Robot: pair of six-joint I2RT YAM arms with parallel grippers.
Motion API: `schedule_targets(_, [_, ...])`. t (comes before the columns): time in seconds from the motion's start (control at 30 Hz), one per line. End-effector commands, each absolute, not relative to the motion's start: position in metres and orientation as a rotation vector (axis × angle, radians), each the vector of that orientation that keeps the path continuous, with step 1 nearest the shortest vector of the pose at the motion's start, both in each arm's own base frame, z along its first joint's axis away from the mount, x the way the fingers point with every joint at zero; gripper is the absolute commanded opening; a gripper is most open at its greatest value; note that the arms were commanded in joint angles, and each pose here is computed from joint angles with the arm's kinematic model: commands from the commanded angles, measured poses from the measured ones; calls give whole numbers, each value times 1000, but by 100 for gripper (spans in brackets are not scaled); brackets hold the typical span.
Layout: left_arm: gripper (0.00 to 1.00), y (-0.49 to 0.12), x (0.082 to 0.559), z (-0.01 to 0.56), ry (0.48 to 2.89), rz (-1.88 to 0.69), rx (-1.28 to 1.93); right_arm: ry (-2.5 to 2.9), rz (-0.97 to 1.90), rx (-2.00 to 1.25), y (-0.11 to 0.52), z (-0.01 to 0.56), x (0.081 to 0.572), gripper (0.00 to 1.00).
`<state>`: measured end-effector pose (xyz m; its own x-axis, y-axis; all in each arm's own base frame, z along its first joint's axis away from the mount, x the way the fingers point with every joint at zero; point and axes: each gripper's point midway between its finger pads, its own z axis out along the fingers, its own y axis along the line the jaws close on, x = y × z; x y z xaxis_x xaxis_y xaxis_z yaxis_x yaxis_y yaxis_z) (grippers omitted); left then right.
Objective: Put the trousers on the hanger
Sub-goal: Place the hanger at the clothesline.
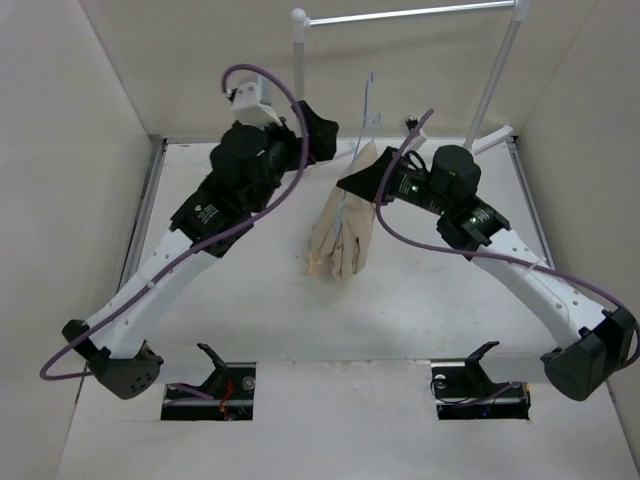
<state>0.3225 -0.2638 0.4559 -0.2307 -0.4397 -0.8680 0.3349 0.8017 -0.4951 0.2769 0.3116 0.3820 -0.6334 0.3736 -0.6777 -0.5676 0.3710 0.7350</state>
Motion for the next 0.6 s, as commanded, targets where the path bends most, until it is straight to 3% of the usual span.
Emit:
schedule_targets(0.0, [100,-212,313,514,1453,-752,-204,1529,1382,-208,295,460,298,4])
schedule_targets(0.13, [100,-178,315,496,1459,-681,-264,1523,1309,-170,271,479,342,4])
schedule_targets(0.37, [100,-145,329,370,1714,-521,-419,1555,1198,-67,233,493,434,4])
schedule_targets(0.57, [100,-146,329,287,1890,-573,-499,1612,1156,3,219,475,485,4])
